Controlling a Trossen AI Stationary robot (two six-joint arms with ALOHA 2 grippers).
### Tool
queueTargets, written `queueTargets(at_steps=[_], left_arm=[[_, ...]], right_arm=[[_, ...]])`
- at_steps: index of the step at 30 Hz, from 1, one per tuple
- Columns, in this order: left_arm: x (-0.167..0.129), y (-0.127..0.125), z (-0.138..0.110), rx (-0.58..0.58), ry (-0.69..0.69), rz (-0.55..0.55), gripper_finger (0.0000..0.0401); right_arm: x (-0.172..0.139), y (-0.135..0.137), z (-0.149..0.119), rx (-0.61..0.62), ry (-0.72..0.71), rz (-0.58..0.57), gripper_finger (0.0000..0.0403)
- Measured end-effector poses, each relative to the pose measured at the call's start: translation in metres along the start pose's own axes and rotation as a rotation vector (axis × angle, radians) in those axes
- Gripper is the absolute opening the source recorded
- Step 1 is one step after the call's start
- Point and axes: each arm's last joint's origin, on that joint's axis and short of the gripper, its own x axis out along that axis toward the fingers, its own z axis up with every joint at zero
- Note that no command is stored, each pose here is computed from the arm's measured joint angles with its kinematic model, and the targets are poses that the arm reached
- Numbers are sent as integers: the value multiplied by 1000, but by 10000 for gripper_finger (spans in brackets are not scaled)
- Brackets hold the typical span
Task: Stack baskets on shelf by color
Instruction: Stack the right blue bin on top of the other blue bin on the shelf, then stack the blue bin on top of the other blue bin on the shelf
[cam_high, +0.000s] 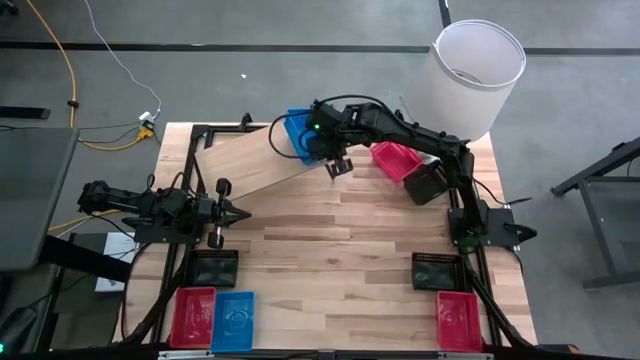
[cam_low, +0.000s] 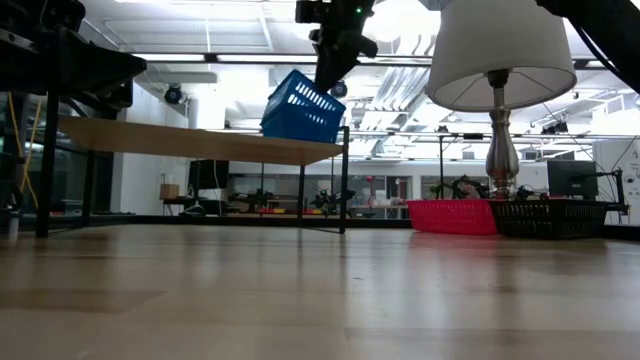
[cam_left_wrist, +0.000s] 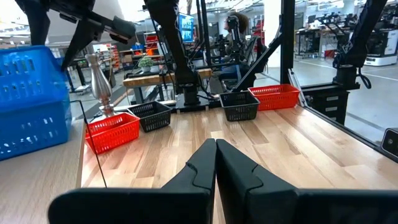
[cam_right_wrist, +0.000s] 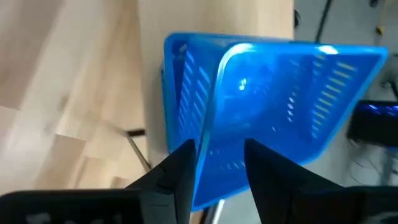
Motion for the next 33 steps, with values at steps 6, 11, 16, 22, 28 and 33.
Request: queueTargets(at_steps=[6, 11, 16, 22, 28, 33], left_arm=[[0, 0, 0, 0, 0, 0, 3], [0, 0, 0, 1, 0, 0, 3], [0, 0, 0, 0, 0, 0, 3], [0, 0, 0, 0, 0, 0, 3], [0, 0, 0, 0, 0, 0, 3], [0, 0, 0, -1, -1, 0, 3]], right_arm=[[-4, -2, -2, 0, 48, -57, 126], [-4, -2, -2, 2, 51, -61, 103], [-4, 1, -2, 1, 28, -14, 48], [-6, 9, 2, -24, 21, 35, 7], [-18, 8, 6, -12, -45, 6, 2], [-20, 4, 12, 56, -212, 83, 1]])
